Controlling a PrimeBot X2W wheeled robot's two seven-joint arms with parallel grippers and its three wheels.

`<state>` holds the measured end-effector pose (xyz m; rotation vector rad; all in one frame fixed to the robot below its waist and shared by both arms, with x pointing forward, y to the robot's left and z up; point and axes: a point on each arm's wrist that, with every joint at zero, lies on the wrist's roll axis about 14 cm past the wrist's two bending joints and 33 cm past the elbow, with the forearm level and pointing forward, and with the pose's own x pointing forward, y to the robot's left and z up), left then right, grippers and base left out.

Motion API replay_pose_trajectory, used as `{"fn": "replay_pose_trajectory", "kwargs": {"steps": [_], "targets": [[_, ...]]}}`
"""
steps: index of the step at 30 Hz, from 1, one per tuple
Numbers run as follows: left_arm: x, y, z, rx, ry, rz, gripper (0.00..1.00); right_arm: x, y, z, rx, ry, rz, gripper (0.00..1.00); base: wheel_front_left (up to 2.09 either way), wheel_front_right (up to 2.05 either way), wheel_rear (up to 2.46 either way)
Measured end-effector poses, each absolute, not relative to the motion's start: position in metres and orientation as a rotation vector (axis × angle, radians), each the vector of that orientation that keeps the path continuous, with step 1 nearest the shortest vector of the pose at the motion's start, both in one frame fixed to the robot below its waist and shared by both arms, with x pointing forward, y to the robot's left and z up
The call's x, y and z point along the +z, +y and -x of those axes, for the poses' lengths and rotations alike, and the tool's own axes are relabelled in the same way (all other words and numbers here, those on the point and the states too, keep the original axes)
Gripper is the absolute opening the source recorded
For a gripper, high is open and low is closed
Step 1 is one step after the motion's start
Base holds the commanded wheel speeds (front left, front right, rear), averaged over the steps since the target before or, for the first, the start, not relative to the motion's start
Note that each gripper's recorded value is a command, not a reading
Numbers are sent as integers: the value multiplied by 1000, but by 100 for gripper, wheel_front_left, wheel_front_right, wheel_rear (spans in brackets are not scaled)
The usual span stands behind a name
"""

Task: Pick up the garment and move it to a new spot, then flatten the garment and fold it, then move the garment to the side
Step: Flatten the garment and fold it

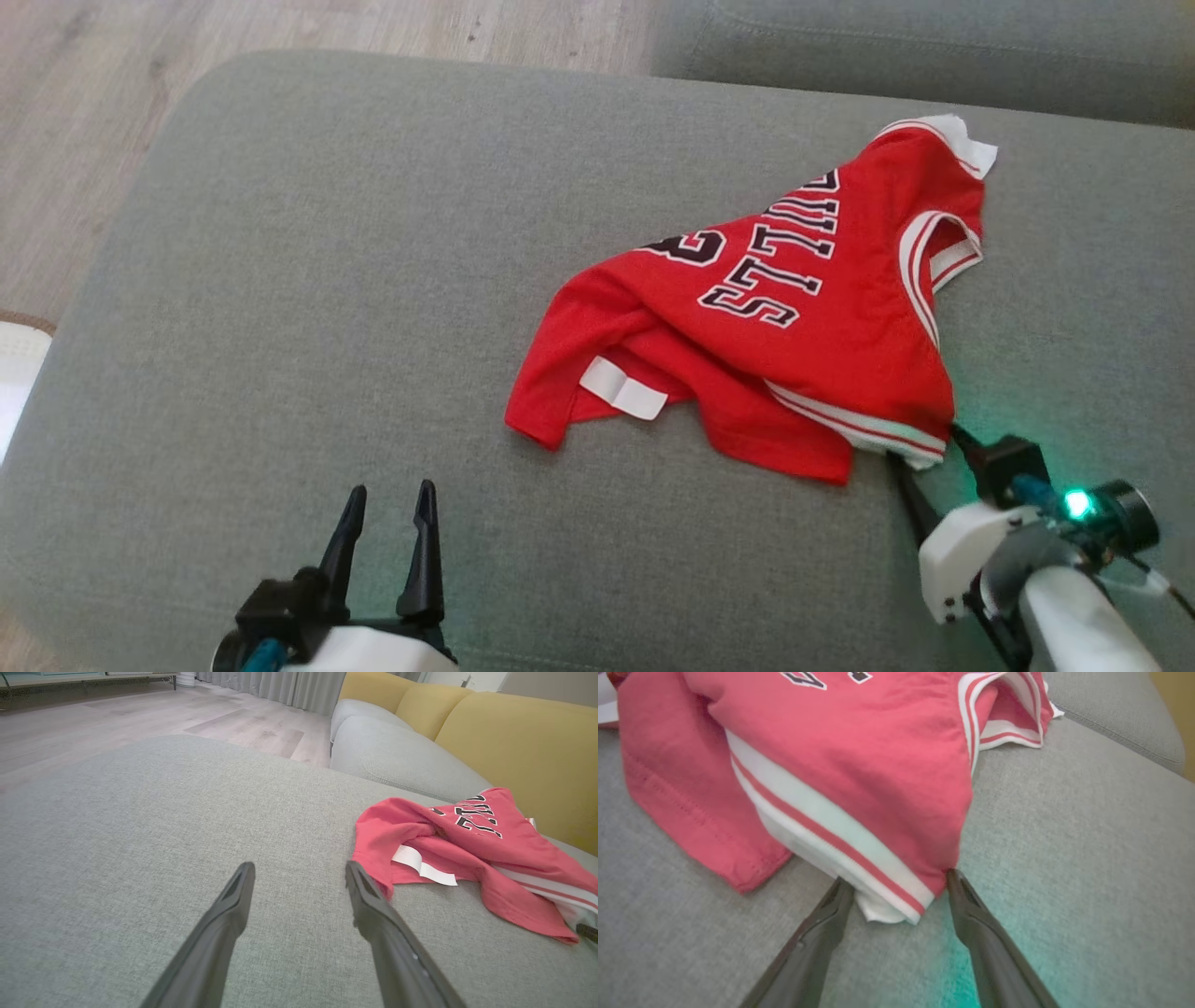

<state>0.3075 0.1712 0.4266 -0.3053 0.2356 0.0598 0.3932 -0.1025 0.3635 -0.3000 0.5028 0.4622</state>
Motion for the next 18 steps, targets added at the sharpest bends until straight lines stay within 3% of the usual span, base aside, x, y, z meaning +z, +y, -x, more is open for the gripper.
{"fn": "replay_pose_trajectory", "kwargs": {"steps": [1, 3, 10, 18], "targets": [[426, 172, -308, 62, 237, 305, 100, 364, -101, -397, 464, 495, 298, 42, 0, 0, 0], [426, 172, -308, 63, 237, 304, 100, 367, -98, -403, 467, 476, 295, 0, 0, 0, 0], [432, 169, -313, 48, 217, 307, 100, 393, -94, -412, 462, 347, 266, 0, 0, 0, 0], [443, 162, -315, 17, 180, 308, 100, 476, -87, -428, 441, 78, 237, 0, 0, 0, 0]]}}
